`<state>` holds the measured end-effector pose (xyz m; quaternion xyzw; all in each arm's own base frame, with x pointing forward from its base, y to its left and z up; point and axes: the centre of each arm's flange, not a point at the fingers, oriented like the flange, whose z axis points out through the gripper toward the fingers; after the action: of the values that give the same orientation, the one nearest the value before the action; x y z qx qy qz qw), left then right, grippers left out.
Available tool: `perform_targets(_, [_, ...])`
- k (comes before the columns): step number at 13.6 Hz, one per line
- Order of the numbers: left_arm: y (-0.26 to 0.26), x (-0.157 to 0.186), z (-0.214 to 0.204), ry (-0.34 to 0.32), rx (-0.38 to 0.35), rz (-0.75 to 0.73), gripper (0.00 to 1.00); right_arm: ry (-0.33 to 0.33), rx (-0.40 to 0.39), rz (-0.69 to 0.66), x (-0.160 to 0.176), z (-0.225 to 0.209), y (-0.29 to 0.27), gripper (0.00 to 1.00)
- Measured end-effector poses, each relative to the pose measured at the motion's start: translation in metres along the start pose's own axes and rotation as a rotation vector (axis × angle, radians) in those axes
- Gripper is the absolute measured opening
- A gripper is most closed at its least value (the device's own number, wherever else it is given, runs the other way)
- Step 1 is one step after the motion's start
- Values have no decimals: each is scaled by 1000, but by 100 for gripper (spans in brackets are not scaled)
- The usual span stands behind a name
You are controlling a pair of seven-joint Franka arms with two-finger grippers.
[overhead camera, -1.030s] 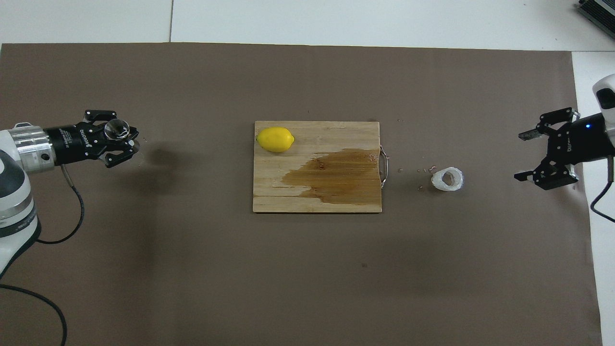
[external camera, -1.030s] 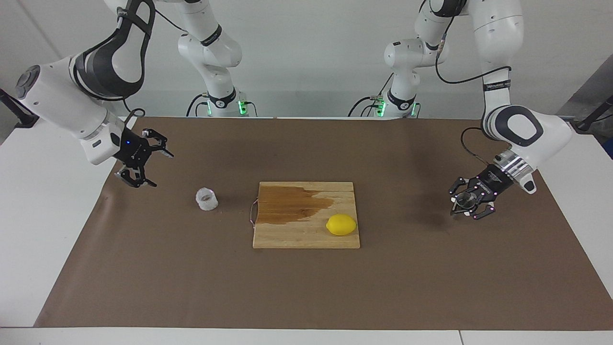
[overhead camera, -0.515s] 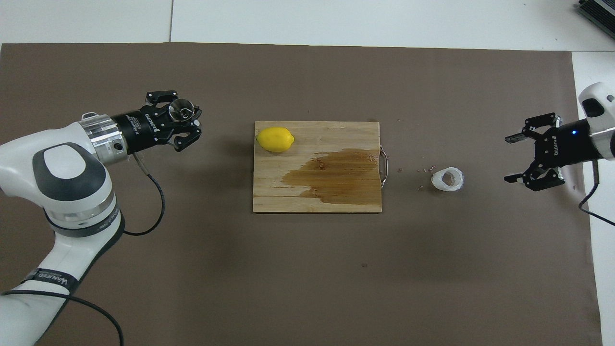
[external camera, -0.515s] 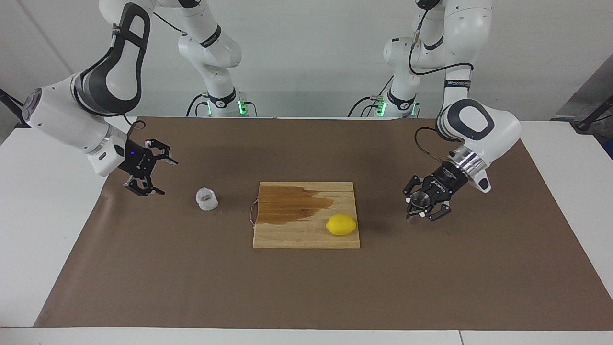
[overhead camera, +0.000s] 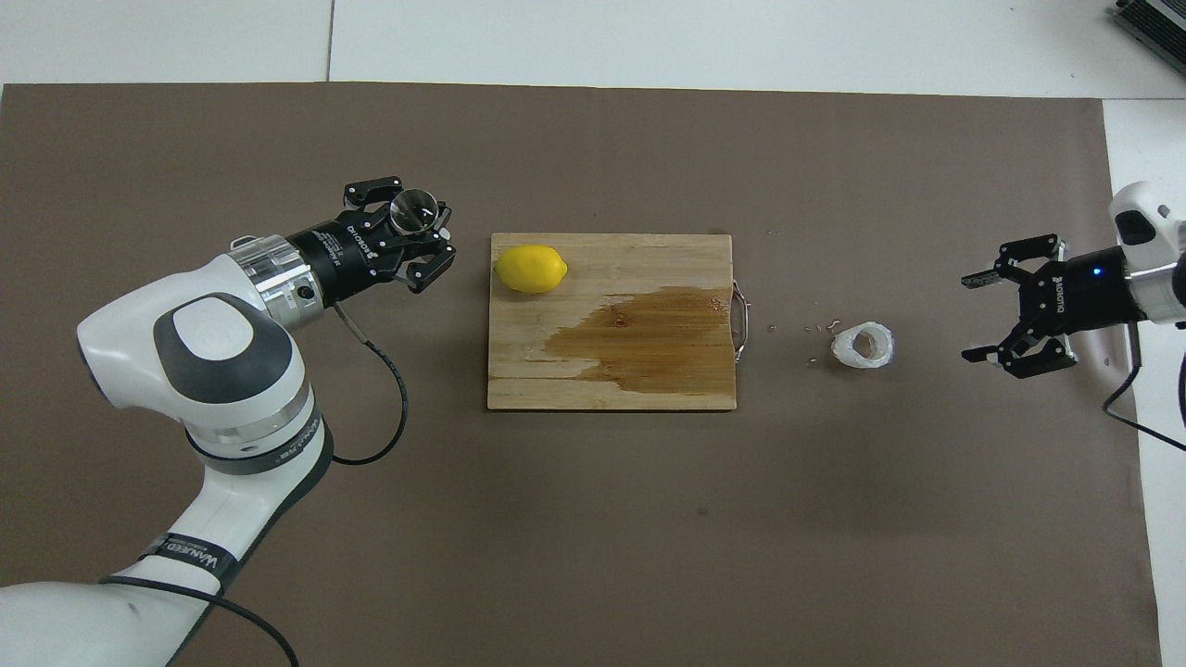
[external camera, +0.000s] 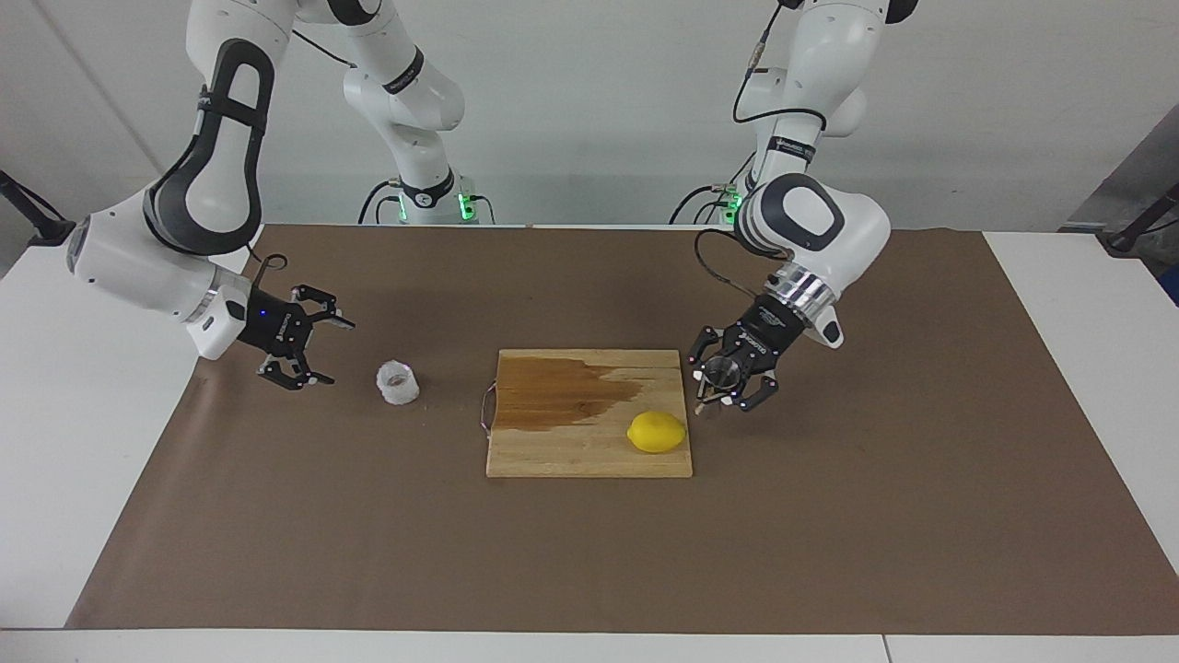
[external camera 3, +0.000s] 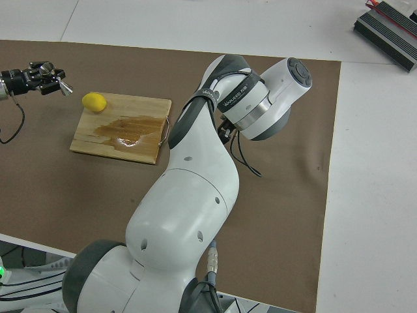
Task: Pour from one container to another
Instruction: 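Lift the jigger toward the board while the right gripper reaches the cup, then lower the jigger over the board while the right gripper grasps the cup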
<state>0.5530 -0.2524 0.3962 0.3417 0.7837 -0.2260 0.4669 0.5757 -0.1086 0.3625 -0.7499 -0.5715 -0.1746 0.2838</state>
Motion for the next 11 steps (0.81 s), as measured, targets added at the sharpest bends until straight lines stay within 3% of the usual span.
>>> perform_targets(4, [-56,-9,25,29,-5,-2,10,134,58,-11,-45,54,9,100])
perform_targets(8, [-89,-9,47,35,38,4,10,200,72,-45,-56,79,12,100])
perform_targets(11, [-114,2,72,58,80,11,10,209,67,-88,-52,88,12,100])
